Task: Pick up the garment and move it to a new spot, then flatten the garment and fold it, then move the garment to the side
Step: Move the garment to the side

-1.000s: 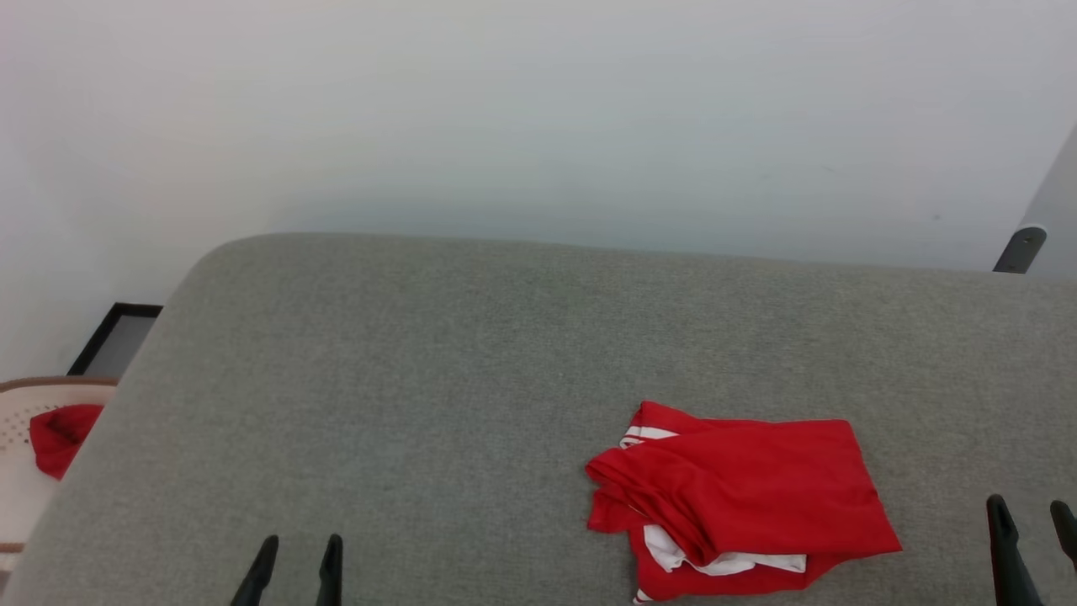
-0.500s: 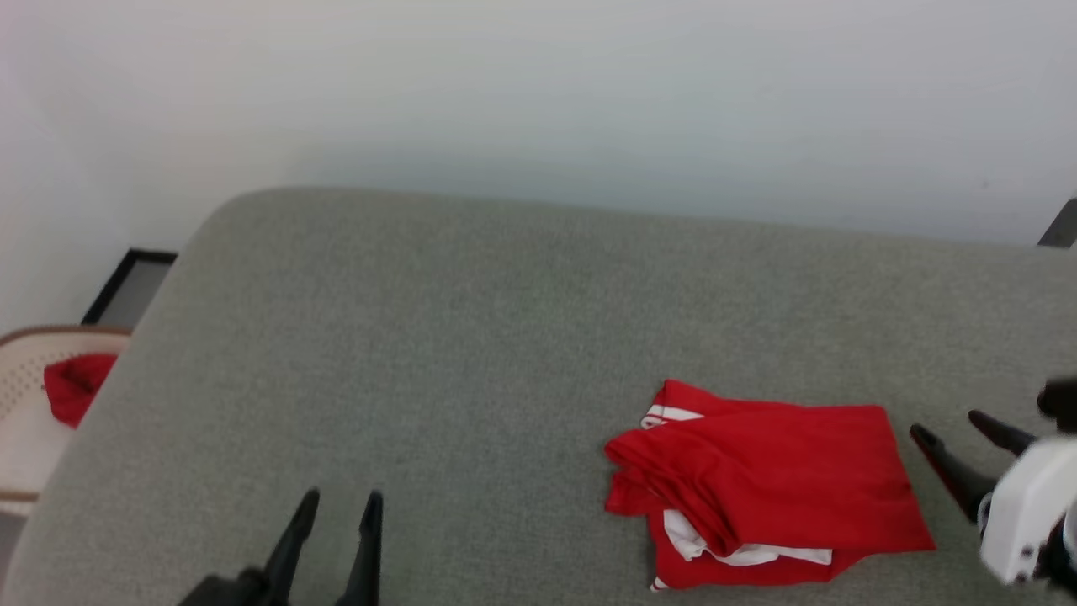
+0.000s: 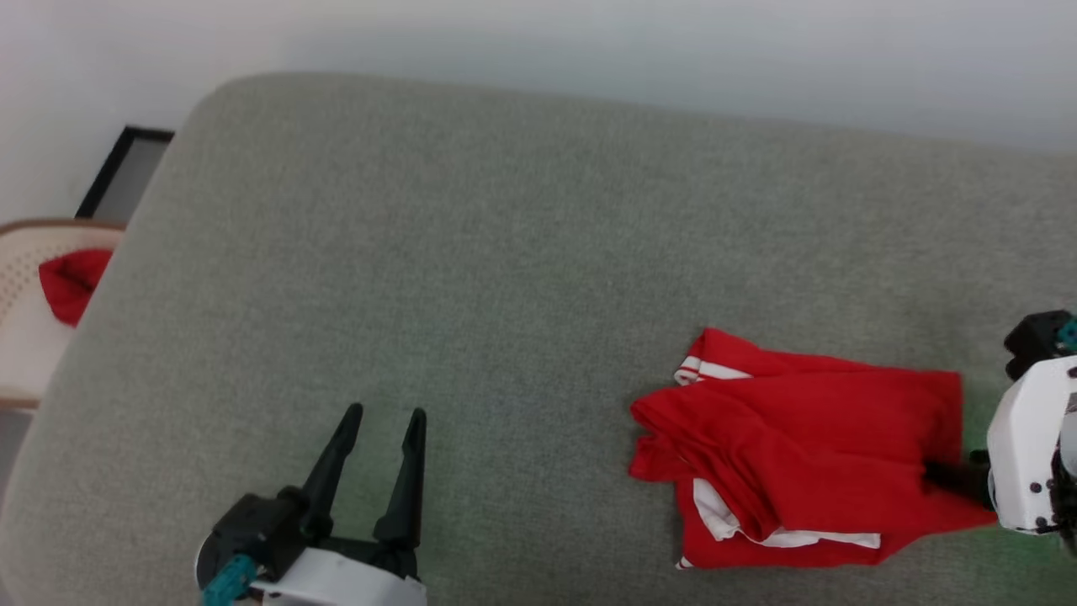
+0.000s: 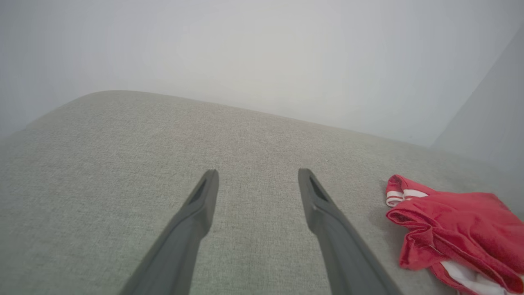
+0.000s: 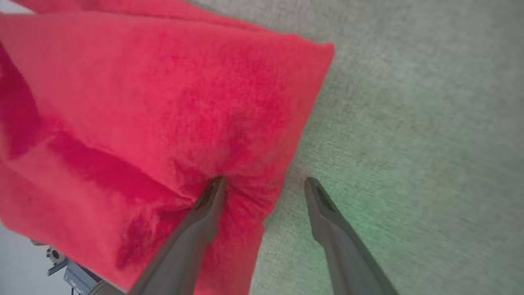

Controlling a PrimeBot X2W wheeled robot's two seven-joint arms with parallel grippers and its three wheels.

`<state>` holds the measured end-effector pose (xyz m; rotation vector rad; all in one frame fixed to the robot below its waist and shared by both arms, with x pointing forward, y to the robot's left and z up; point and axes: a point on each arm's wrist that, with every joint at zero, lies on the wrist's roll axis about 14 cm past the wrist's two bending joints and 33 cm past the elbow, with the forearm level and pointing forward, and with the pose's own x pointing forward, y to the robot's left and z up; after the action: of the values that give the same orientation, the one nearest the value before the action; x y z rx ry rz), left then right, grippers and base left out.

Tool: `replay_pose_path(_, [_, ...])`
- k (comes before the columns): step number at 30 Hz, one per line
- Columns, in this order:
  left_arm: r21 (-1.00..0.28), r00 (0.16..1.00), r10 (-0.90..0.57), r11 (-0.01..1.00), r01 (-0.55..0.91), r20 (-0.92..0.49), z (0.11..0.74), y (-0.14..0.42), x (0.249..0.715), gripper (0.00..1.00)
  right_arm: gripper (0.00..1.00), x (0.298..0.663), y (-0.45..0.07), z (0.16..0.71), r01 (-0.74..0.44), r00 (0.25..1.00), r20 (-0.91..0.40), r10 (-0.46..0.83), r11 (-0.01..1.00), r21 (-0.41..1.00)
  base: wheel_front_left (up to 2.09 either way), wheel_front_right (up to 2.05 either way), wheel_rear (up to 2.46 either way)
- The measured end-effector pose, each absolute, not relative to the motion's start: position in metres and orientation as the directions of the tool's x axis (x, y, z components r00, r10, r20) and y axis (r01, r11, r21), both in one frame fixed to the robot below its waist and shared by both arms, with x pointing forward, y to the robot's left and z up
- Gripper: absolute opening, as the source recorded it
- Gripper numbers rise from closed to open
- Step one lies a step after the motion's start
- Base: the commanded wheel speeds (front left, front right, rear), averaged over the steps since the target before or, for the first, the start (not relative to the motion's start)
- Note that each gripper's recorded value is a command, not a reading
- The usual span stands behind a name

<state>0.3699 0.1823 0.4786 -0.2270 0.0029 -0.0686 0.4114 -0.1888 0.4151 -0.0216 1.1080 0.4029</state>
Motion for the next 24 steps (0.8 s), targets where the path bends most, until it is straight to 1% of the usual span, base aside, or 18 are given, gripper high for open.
replay_pose_path(3, [-0.228, 0.998, -0.068, 0.972, 0.064, -0.011, 0.473, 0.181, 0.377, 1.0, 1.0, 0.409, -0.183, 0.397, -0.326, 0.315, -0.896, 0.312, 0.922, 0.206, 0.0, 0.0, 0.0])
replay_pose_path(7, [-0.231, 0.997, -0.069, 0.971, 0.06, -0.03, 0.465, 0.18, 0.385, 1.0, 1.0, 0.413, -0.181, 0.383, -0.323, 0.286, -0.905, 0.313, 0.921, 0.217, 0.0, 0.0, 0.0])
replay_pose_path(8, [-0.23, 0.997, -0.07, 0.971, 0.06, -0.036, 0.463, 0.18, 0.386, 1.0, 0.76, 0.415, -0.18, 0.38, -0.323, 0.284, -0.906, 0.315, 0.921, 0.219, 0.0, 0.0, 0.0])
replay_pose_path(9, [-0.23, 0.997, -0.07, 0.971, 0.059, -0.043, 0.461, 0.18, 0.387, 1.0, 0.29, 0.417, -0.179, 0.379, -0.325, 0.287, -0.904, 0.318, 0.92, 0.221, 0.0, 0.0, 0.0])
replay_pose_path(10, [-0.229, 0.996, -0.072, 0.972, 0.059, -0.048, 0.459, 0.18, 0.388, 1.0, 0.04, 0.419, -0.177, 0.378, -0.324, 0.297, -0.898, 0.325, 0.919, 0.225, 0.0, 0.0, 0.0])
replay_pose_path(11, [-0.228, 0.996, -0.079, 0.971, 0.067, -0.048, 0.459, 0.178, 0.389, 1.0, 0.0, 0.422, -0.176, 0.377, -0.323, 0.311, -0.891, 0.331, 0.919, 0.228, 0.0, 0.0, 0.0])
replay_pose_path(15, [-0.218, 0.994, -0.105, 0.971, 0.095, -0.036, 0.462, 0.174, 0.395, 1.0, 0.0, 0.432, -0.167, 0.384, -0.309, 0.411, -0.827, 0.383, 0.912, 0.269, 0.0, 0.0, 0.0])
replay_pose_path(19, [-0.211, 0.988, -0.152, 0.967, 0.145, -0.019, 0.467, 0.163, 0.401, 1.0, 0.0, 0.433, -0.176, 0.392, -0.27, 0.495, -0.777, 0.39, 0.918, 0.289, 0.0, 0.0, 0.0])
replay_pose_path(21, [-0.204, 0.984, -0.18, 0.963, 0.175, -0.006, 0.47, 0.157, 0.405, 1.0, 0.0, 0.433, -0.187, 0.398, -0.238, 0.539, -0.753, 0.376, 0.926, 0.292, 0.0, 0.0, 0.0])
replay_pose_path(24, [-0.196, 0.973, -0.232, 0.953, 0.231, 0.016, 0.476, 0.143, 0.414, 1.0, 0.0, 0.432, -0.225, 0.408, -0.155, 0.615, -0.728, 0.305, 0.951, 0.267, 0.0, 0.0, 0.0])
